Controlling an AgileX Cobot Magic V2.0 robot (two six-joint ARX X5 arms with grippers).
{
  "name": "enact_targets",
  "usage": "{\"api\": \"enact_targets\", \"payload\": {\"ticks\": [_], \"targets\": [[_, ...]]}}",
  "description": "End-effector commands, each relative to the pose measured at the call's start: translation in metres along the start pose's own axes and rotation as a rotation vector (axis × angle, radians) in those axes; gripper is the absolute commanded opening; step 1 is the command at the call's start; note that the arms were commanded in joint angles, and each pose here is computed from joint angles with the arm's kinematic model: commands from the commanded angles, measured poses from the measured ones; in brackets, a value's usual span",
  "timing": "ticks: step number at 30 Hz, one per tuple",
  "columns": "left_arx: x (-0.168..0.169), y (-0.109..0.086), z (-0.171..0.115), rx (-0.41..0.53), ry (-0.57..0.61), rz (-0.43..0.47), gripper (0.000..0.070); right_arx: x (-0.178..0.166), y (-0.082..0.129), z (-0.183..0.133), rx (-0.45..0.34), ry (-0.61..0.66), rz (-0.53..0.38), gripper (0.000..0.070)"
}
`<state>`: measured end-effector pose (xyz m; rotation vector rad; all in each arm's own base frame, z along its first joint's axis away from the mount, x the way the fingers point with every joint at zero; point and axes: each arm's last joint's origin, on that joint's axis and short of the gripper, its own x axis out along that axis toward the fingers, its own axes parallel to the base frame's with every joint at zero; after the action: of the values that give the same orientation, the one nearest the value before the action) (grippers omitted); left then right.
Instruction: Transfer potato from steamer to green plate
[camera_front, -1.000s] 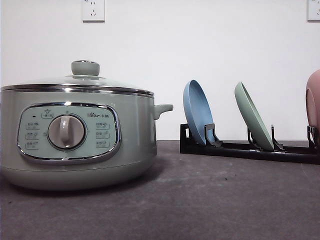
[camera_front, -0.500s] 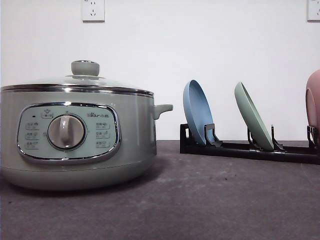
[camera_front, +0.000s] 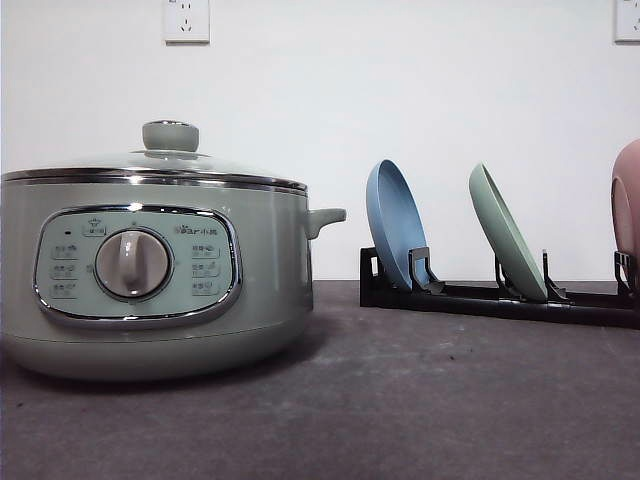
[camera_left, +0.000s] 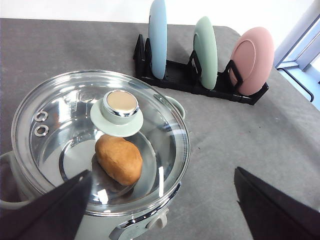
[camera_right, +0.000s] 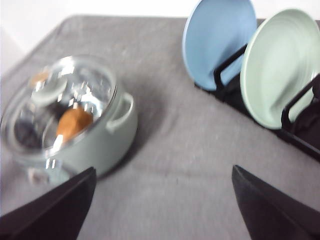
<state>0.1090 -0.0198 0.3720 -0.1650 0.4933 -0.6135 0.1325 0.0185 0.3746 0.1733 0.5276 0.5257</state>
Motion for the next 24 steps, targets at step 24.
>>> {"api": "enact_targets", "payload": {"ticks": [24], "targets": [[-0.003,-0.002,0.006,0.026,-0.019,-0.006,0.0585,0.156,-0.081,0.116,0.179,0.101,-0.012,0.0541]]}}
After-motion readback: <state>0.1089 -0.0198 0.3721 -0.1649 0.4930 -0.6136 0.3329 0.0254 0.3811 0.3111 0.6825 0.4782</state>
